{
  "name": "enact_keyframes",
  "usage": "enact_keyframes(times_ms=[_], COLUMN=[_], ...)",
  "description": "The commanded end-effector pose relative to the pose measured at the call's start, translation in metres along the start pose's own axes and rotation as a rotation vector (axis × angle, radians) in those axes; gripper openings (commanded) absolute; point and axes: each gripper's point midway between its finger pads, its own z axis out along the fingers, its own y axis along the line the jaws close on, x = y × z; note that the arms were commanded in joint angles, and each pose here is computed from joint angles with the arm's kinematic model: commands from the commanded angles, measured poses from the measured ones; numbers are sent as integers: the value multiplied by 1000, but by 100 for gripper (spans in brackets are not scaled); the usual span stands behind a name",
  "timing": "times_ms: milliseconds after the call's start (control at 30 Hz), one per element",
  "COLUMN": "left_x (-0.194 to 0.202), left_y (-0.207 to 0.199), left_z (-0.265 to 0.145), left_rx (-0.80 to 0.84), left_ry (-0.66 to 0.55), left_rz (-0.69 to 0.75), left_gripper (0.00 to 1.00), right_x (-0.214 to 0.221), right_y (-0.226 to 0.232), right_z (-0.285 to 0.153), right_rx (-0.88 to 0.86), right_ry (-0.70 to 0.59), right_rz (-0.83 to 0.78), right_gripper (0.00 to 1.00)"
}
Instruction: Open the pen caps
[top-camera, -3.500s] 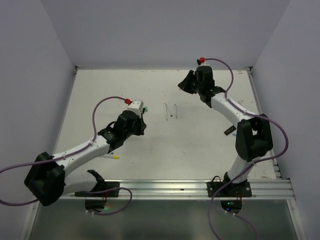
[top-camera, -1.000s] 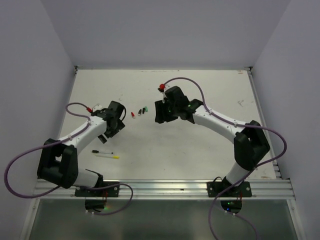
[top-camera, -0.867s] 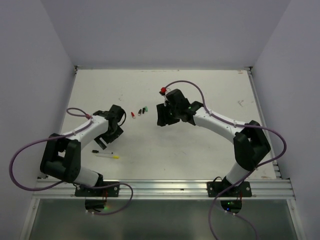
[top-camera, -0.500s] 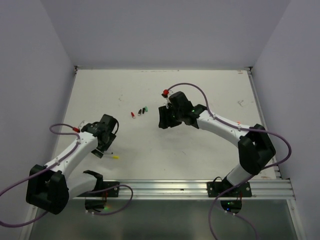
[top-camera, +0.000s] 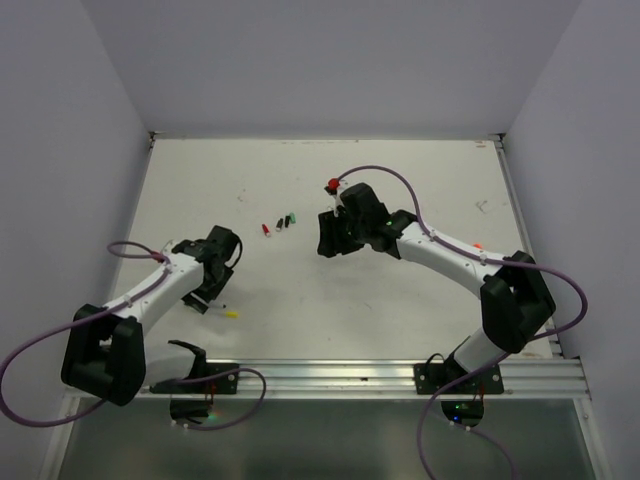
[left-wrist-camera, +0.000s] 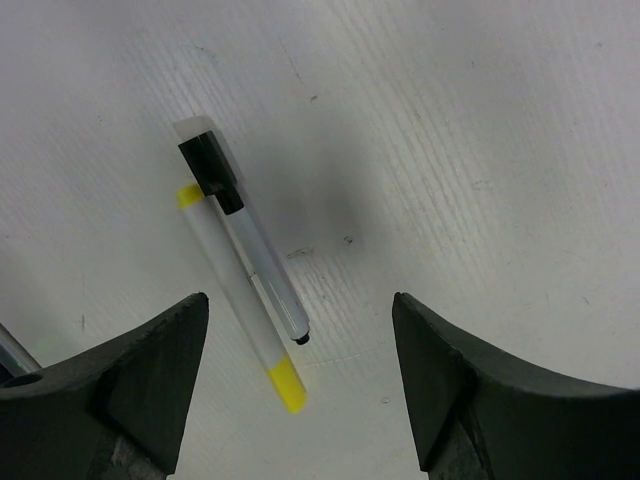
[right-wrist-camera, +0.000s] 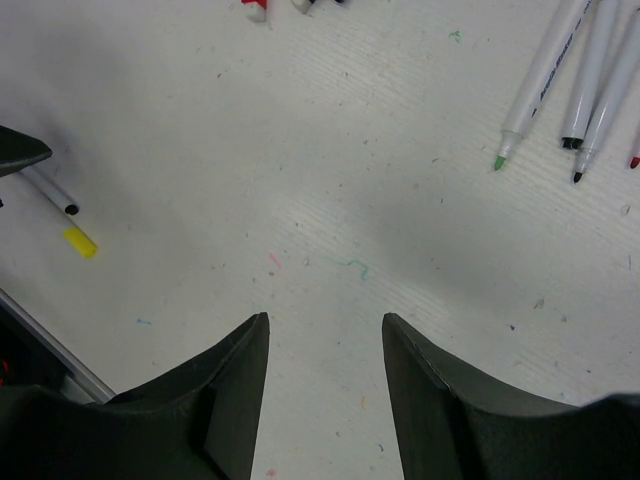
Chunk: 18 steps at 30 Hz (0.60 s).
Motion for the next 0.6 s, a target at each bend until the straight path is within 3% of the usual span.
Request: enact_keyframes(times_ms=[0,567], left_x=[-21,0], left_y=[-16,-6], left_z=[-1,20], left_rx=[27,-15], left_ry=[-77,-34], left_rz=[-67,-46], left_gripper=[76,70], right_x=[-11,-10], right_y=[9,10], right_z=[-9,-11], right_rx=[-41,-46], right_ry=[-47,-50], right_rz=[-6,-5], right_gripper=[53,53])
